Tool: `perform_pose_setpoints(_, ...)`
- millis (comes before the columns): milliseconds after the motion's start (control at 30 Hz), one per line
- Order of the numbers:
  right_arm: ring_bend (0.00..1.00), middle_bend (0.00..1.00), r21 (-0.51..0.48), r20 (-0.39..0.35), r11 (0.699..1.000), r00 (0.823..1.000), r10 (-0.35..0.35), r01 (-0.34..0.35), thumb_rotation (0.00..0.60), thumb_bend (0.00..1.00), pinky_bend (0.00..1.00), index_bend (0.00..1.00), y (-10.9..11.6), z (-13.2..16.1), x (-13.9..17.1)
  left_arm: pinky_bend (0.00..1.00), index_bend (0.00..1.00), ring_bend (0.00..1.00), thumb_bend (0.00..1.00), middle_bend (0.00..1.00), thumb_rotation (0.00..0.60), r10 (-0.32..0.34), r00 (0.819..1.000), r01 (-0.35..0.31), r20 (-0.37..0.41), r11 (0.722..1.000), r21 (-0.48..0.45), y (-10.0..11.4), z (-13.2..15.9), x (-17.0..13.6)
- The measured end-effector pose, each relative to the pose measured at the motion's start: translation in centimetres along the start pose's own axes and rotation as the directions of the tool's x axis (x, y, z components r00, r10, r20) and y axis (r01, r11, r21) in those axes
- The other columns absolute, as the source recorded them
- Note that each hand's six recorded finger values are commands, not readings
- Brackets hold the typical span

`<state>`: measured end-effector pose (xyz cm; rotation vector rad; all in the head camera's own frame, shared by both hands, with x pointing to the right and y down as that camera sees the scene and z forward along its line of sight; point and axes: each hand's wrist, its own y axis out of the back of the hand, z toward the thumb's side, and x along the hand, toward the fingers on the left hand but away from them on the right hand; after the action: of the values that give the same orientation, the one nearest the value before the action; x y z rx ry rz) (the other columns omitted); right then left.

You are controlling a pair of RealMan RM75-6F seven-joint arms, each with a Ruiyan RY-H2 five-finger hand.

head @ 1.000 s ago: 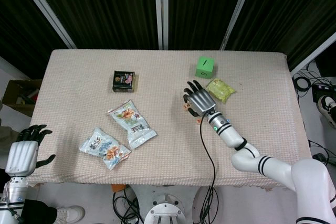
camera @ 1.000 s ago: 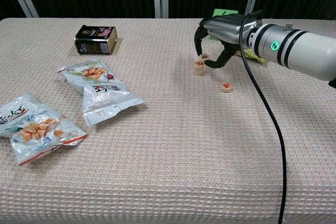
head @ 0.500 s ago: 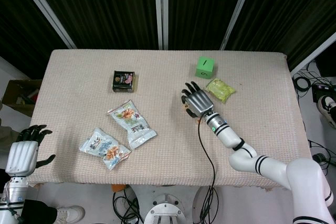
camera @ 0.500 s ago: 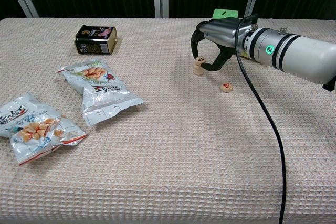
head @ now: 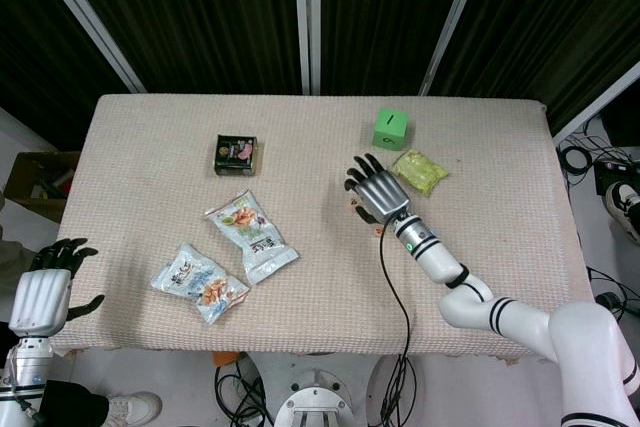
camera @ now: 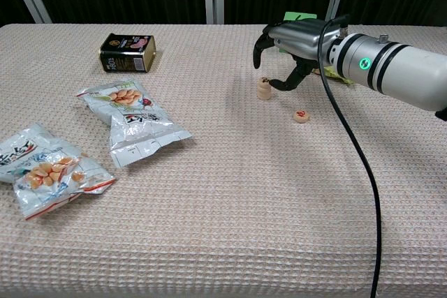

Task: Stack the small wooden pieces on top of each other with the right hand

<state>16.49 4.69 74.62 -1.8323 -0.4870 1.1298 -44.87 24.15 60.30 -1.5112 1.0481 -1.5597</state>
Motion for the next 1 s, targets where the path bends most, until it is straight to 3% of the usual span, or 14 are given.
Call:
perform_pose_setpoints(233,0.00,0.22,-0.020,0.038,0.996,0.996,-0.085,0.085,0.600,0.29,0.00,0.32,1.4,-2.7,5.3,0.19,0.31,0.14,0.10,0.20,0.600,-0.005,1.000,0.005,0.002,1.000,-0.005,-0.3,0.0,0.2)
perform_pose_setpoints(400,0.00,0.23,-0.016,0.061,1.000,0.998,-0.015,0.016,0.600,0.27,0.00,0.35,-0.7,-4.1,8.7,0.19,0.31,0.14,0.10,0.20,0.600,-0.005,1.000,0.005,0.021,1.000,-0.008,-0.4,0.6,0.5)
perform_pose_setpoints(633,0.00,0.23,-0.012,0.034,0.998,0.998,0.058,-0.057,0.600,0.31,0.00,0.36,-3.6,-2.7,7.8,0.19,0.31,0.14,0.10,0.20,0.600,0.000,1.000,0.000,0.020,1.000,-0.001,-0.1,0.7,0.4)
perform_pose_setpoints(1000,0.00,0.23,0.016,-0.002,0.996,0.996,0.086,-0.086,0.600,0.36,0.00,0.42,-4.8,-1.3,5.9,0.19,0.31,0.14,0.10,0.20,0.600,-0.002,1.000,0.002,0.005,1.000,-0.003,-0.2,0.2,0.1)
